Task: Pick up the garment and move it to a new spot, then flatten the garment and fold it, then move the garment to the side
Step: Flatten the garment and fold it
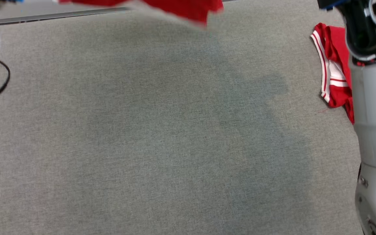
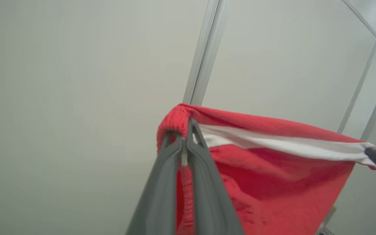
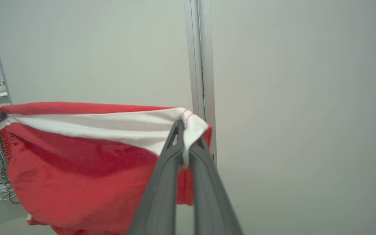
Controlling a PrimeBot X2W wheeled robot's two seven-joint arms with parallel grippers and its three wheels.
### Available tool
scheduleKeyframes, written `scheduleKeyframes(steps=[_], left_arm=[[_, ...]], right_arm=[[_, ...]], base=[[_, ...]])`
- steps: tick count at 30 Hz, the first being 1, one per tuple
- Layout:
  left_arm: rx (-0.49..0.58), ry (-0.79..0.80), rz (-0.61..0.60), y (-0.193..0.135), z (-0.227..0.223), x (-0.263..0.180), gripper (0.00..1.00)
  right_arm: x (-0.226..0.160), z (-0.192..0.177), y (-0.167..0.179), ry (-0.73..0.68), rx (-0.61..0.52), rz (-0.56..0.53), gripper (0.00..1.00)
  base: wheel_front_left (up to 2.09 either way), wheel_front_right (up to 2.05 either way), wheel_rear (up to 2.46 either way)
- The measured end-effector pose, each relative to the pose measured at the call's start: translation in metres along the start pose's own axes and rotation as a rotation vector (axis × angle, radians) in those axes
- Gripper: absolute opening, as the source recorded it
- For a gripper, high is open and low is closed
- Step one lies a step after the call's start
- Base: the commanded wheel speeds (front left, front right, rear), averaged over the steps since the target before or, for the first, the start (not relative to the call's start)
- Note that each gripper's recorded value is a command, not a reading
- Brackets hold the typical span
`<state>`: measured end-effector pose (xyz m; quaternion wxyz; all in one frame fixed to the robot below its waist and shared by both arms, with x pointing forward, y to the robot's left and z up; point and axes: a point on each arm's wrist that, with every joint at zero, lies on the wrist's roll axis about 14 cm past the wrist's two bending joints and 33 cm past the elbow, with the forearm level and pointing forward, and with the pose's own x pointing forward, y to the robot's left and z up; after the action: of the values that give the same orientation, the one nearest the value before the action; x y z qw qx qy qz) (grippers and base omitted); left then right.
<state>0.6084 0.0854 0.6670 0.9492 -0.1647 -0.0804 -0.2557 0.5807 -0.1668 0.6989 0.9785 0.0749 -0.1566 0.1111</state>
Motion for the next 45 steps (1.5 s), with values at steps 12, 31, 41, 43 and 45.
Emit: scheduleKeyframes(steps=[12,31,41,43,45], left_arm=[[-0.135,0.048,0.059,0.015,-0.088,-0.015,0.00],[-0.251,0.646,0.057,-0.041,-0.219,-0.250,0.00],[-0.440,0.908,0.068,-0.098,-0.218,-0.340,0.00],[-0.485,0.939,0.071,-0.109,-0.214,-0.352,0.00],[-0.526,0.946,0.065,-0.120,-0.208,-0.357,0.00]], right_arm=[[-0.033,-0.110,-0.022,0.256,-0.035,-0.038,0.00],[-0.238,-0.210,-0.026,0.917,0.098,-0.067,0.00],[-0.348,-0.189,-0.003,1.206,0.167,-0.123,0.00],[-0.364,-0.178,-0.002,1.239,0.159,-0.154,0.00],[-0.371,-0.165,-0.003,1.249,0.141,-0.186,0.00]], base=[[0.00,0.00,0.00],[0.00,0.00,0.00],[0.00,0.00,0.00],[0.00,0.00,0.00],[0.00,0.00,0.00]])
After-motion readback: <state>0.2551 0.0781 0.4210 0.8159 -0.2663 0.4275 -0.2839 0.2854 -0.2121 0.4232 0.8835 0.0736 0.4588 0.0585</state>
